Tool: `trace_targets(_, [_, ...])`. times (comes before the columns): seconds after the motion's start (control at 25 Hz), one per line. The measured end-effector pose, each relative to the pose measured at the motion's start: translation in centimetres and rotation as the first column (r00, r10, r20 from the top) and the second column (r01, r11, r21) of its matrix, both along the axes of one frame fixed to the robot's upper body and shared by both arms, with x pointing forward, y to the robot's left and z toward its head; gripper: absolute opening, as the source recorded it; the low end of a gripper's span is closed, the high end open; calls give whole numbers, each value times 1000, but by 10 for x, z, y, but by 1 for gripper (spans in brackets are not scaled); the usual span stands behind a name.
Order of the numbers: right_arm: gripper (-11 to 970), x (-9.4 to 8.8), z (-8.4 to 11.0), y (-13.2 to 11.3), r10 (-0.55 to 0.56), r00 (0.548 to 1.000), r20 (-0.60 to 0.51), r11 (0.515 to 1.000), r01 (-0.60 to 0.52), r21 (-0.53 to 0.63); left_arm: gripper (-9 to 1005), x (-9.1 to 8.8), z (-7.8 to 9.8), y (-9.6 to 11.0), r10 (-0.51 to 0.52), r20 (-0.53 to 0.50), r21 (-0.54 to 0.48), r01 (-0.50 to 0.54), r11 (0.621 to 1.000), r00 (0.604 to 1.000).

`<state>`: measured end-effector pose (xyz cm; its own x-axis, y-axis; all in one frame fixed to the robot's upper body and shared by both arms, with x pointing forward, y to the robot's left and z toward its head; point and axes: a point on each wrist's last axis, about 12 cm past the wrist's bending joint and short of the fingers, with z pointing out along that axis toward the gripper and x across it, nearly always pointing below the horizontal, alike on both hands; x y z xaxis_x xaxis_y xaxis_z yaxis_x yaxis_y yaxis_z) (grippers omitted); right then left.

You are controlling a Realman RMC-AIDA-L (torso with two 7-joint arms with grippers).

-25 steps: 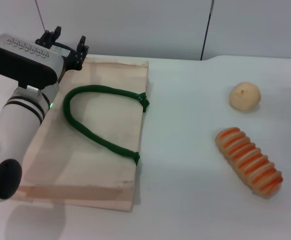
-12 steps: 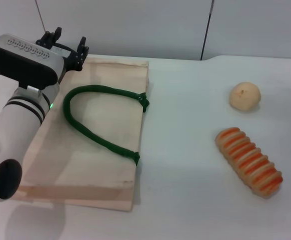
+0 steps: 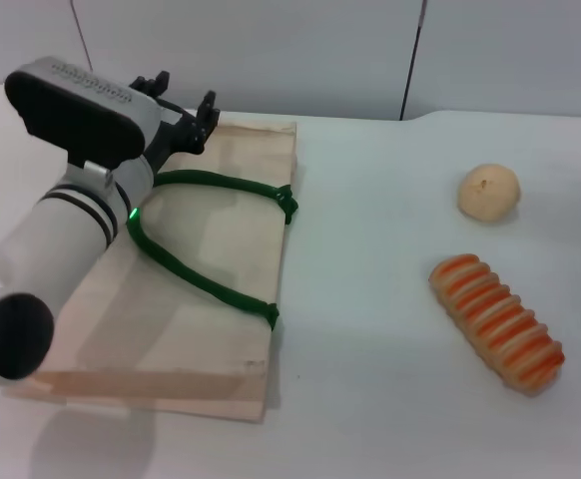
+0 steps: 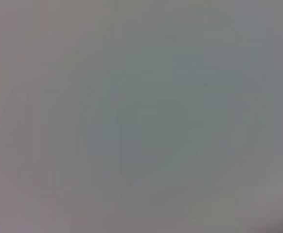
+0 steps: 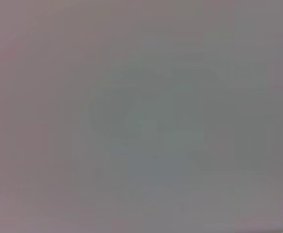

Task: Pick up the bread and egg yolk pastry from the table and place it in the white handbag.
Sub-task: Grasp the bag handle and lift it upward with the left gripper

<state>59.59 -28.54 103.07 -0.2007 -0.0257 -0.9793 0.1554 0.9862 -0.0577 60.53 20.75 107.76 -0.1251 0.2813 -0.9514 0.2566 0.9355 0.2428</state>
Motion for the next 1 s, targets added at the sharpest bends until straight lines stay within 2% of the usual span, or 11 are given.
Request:
trace_targets(0.16, [861, 0, 0, 0, 1, 1000, 1, 1000, -1, 0, 610, -7, 19, 7, -8, -25, -11, 7, 1000, 1000])
trace_targets(0.28, [861, 0, 0, 0, -1, 1000, 0, 1000, 1, -2, 610, -6, 33, 10, -32, -60, -34, 30, 999, 998])
trace_targets(0.44, [861, 1, 0, 0, 1, 1000, -2, 1000, -1, -1, 610, -4, 39, 17, -67, -146, -67, 58, 996, 987])
trace_targets(1.0, [861, 1, -1, 1, 6, 1000, -13, 1000, -6, 1, 557, -7, 64, 35, -139, -294, -169, 91, 981, 946])
